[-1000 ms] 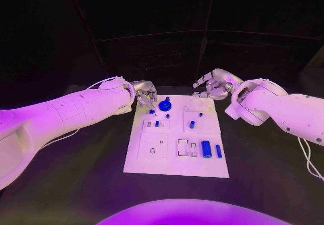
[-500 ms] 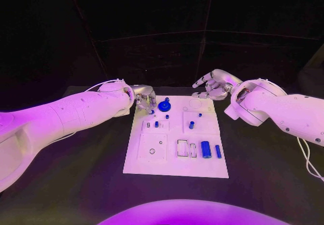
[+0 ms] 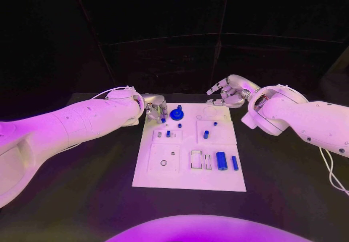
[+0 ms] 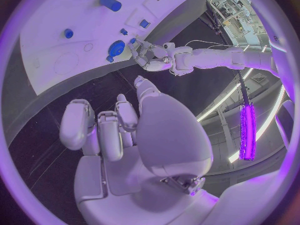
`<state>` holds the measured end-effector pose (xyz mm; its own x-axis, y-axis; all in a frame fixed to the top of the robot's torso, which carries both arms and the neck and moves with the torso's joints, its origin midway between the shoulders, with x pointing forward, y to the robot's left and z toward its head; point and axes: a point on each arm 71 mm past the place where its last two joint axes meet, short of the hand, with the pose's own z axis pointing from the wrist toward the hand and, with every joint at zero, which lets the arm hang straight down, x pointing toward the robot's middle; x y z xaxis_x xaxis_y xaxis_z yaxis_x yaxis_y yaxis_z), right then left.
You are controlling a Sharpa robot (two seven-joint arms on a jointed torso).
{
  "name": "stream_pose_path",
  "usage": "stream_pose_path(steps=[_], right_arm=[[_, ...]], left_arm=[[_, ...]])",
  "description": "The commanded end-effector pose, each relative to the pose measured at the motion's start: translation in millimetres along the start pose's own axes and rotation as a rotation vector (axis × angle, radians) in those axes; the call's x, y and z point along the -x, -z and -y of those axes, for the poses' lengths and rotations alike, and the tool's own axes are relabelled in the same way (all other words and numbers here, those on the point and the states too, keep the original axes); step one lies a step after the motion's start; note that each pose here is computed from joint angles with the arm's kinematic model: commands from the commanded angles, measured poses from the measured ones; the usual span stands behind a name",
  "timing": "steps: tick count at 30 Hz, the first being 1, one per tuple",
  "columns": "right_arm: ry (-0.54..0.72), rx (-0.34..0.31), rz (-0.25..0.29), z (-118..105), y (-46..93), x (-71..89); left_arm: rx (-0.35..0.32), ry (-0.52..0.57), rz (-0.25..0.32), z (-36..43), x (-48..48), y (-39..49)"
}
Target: Assemble the parts on the task board
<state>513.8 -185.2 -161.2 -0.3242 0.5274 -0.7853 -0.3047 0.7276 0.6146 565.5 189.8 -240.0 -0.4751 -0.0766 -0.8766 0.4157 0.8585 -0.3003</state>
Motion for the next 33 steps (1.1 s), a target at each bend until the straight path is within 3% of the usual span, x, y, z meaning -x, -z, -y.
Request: stream_pose_path(steps=[1, 33], right_arm=[[0.003, 0.006, -0.004, -1.8, 0.3, 0.3], [0.003, 0.003, -0.005, -1.2, 0.6, 0.5]], left_arm=[[-0.025, -0.004, -0.038, 2.7, -2.1, -0.5], [0.010, -0.053, -0.086, -3.0, -7.0, -0.4]])
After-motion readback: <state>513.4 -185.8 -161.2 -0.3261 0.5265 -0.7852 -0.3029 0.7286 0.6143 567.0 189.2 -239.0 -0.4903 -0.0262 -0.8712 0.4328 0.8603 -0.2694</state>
